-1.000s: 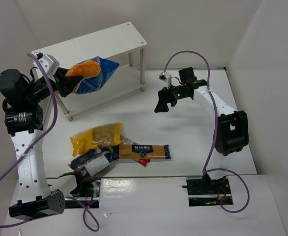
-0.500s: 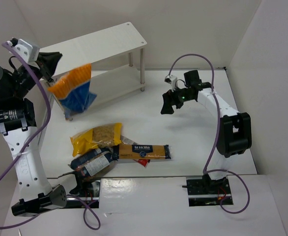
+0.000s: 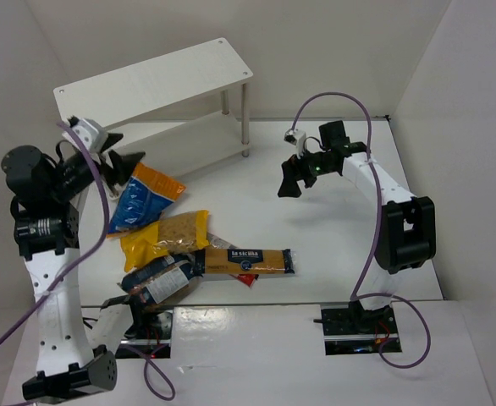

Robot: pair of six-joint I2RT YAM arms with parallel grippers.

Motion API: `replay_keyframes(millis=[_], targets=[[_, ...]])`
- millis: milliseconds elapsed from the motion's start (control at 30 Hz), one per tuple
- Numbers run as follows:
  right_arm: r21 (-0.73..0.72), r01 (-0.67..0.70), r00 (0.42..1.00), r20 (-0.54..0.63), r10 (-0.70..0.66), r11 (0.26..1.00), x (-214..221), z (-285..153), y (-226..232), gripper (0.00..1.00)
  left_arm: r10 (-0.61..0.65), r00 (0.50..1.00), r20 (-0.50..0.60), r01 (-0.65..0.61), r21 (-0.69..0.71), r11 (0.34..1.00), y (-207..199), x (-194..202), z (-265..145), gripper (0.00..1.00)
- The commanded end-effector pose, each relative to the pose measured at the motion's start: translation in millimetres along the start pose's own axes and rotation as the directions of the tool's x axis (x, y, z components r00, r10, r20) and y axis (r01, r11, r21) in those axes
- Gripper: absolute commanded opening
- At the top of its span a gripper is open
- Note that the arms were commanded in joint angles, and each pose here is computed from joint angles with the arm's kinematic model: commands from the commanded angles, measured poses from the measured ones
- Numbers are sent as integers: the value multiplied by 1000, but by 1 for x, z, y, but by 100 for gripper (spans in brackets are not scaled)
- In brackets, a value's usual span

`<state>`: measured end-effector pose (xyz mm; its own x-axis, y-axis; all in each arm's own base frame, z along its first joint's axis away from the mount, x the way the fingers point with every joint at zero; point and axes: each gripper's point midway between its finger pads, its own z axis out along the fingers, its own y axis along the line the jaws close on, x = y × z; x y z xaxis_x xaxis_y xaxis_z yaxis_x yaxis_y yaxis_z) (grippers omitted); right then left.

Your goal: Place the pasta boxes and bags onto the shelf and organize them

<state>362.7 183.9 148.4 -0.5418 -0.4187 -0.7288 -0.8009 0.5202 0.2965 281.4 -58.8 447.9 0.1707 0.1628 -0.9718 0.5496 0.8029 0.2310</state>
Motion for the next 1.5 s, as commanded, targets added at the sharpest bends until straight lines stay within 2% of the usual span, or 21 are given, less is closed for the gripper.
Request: replay_keyframes(millis=[0,33,67,133,167,233,333,433,533,833,1133,1467], targets=[[-58,61,997,52,-58,996,-11,-11,20,98,25,989,-143,-18,47,999,-28,54,-20,75],[-70,51,998,47,-48,996,-6,-7,19,98,30,984,-174,-25,36,999,-28,66,-24,84],[-83,56,998,47,-52,995,-5,-4,19,98,39,973,-229,-35,22,999,-30,87,-29,100],[-115,42,999,37,-38,992,2,-1,23,98,47,960,-277,-48,3,999,-30,110,-33,100],[-115,57,998,39,-53,992,2,-1,22,98,28,943,-332,-44,-41,998,-24,136,-36,100],[-122,54,998,25,-51,991,8,0,24,98,1,925,-380,-34,-81,996,-20,163,-40,100],[-122,63,998,26,-60,991,11,0,25,98,-21,906,-423,-34,-121,992,-14,197,-41,100],[-118,70,997,32,-67,990,10,0,24,98,12,898,-440,-98,-173,980,6,199,-38,100],[-118,81,996,34,-77,990,10,0,23,98,47,871,-489,-166,-203,965,23,220,-39,100],[-132,77,997,28,-74,988,15,0,28,98,80,838,-539,-223,-204,953,30,254,-39,100],[-145,73,997,23,-70,987,20,3,29,98,93,822,-562,-157,-68,985,10,289,-33,100],[-154,86,996,37,-81,984,18,1,28,98,28,814,-580,-112,-110,988,30,313,-34,100]])
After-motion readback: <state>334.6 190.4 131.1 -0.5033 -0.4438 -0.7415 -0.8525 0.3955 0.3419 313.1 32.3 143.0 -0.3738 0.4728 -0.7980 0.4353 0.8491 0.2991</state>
